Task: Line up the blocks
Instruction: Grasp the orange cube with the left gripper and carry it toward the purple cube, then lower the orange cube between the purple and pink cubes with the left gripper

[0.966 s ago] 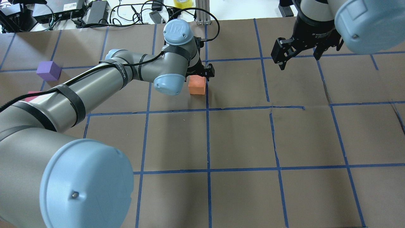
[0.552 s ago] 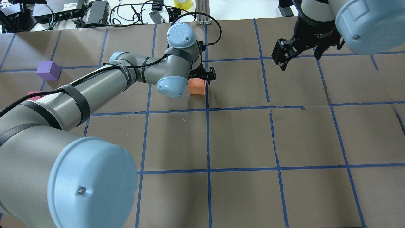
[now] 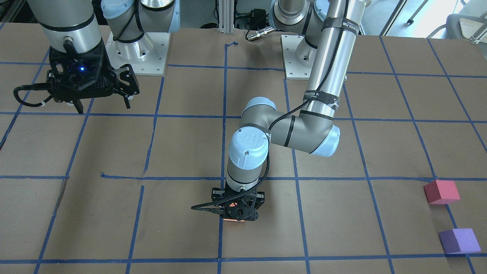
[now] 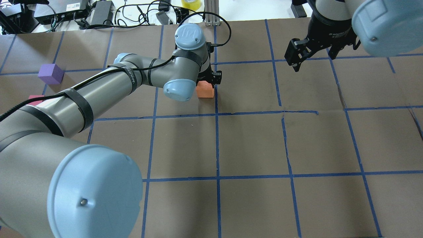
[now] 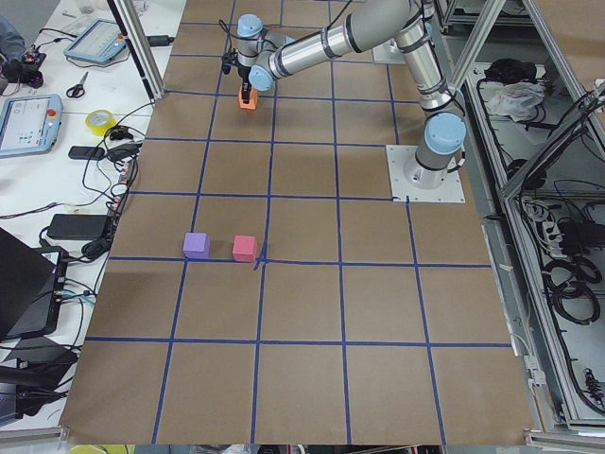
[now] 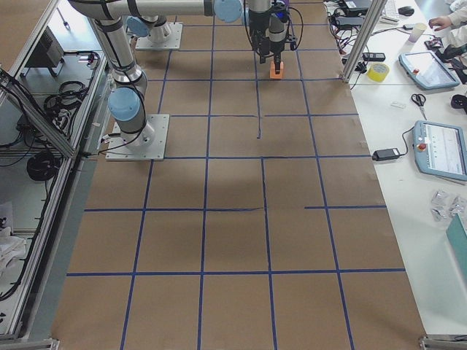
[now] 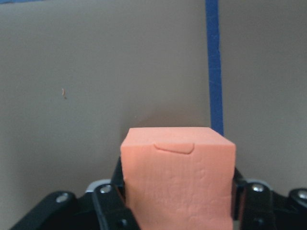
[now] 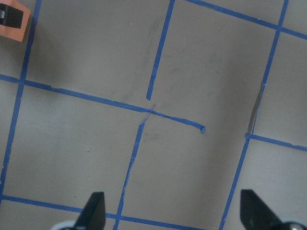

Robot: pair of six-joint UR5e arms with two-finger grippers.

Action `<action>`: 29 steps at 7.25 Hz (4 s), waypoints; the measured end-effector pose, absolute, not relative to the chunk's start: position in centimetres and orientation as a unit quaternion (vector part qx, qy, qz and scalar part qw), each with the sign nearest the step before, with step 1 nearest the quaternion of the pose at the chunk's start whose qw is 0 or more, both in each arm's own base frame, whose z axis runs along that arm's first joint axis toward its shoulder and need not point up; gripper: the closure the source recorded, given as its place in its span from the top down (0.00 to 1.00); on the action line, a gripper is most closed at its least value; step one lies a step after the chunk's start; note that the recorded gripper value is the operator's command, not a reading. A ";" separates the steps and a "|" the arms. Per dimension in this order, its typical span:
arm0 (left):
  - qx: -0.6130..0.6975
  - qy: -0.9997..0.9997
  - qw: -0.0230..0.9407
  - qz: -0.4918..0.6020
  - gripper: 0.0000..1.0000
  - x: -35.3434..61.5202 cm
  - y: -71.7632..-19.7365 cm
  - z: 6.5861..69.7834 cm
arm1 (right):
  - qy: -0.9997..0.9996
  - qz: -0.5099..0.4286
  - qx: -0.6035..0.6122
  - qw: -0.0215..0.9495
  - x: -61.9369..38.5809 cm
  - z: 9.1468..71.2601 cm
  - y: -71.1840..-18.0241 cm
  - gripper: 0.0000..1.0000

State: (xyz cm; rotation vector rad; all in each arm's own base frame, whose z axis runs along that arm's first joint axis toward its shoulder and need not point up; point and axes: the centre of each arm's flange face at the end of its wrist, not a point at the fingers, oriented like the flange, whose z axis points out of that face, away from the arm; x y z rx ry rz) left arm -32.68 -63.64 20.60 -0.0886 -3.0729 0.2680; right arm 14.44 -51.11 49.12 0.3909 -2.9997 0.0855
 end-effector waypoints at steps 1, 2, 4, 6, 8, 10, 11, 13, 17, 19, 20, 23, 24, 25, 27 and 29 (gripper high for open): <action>-0.020 -0.994 0.026 0.100 0.20 -31.8 -64.0 22.2 | -0.990 0.027 0.130 0.057 14.5 49.1 -51.1 1.00; 0.002 -0.994 0.018 0.112 0.20 -29.6 -64.9 23.5 | -0.990 0.024 0.130 0.057 14.5 49.0 -51.0 1.00; 0.072 -0.990 0.003 0.123 0.11 -22.1 -67.5 25.1 | -0.989 0.020 0.131 0.059 14.5 48.9 -50.9 1.00; 0.059 -0.993 -0.013 0.101 0.00 -11.1 -69.2 25.6 | -0.989 0.022 0.131 0.056 14.6 48.9 -51.0 1.00; 0.057 -0.993 -0.025 0.101 0.00 -0.3 -69.6 27.2 | -0.989 0.027 0.131 0.054 14.6 49.0 -51.1 1.00; 0.072 -0.994 -0.032 0.082 0.00 11.5 -68.3 28.4 | -0.989 0.028 0.131 0.054 14.6 49.0 -51.1 1.00; 0.055 -0.995 -0.033 0.074 0.00 17.4 -67.4 28.6 | -0.989 0.027 0.131 0.054 14.6 48.9 -51.1 1.00; 0.032 -0.996 -0.031 0.079 0.00 25.6 -66.8 29.2 | -0.990 0.024 0.131 0.057 14.5 48.8 -51.2 1.00; 0.046 -0.997 0.016 0.054 0.00 30.8 -68.0 27.1 | -0.990 0.018 0.129 0.060 14.3 48.7 -51.1 1.00; 0.052 -0.998 0.019 0.039 0.00 30.9 -68.0 25.9 | -0.990 0.017 0.129 0.061 14.2 48.8 -51.0 1.00; 0.056 -0.998 0.016 0.033 0.00 31.1 -67.9 25.4 | -0.990 0.017 0.129 0.061 14.2 48.8 -51.0 1.00; 0.059 -0.998 0.018 0.023 0.00 31.3 -68.1 23.6 | -0.990 0.016 0.129 0.062 14.2 48.7 -51.0 1.00; 0.059 -0.998 0.019 0.020 0.00 31.4 -68.2 22.9 | -0.990 0.016 0.129 0.062 14.2 48.7 -51.0 1.00; 0.059 -0.998 0.021 0.017 0.00 31.4 -68.3 22.2 | -0.990 0.016 0.129 0.062 14.2 48.6 -51.0 1.00; 0.058 -0.998 0.021 0.017 0.00 31.5 -68.4 20.9 | -0.990 0.014 0.129 0.061 14.2 48.5 -51.0 1.00; 0.047 -0.998 0.015 0.027 0.00 31.5 -68.4 19.9 | -0.990 0.014 0.129 0.062 14.2 48.4 -50.9 1.00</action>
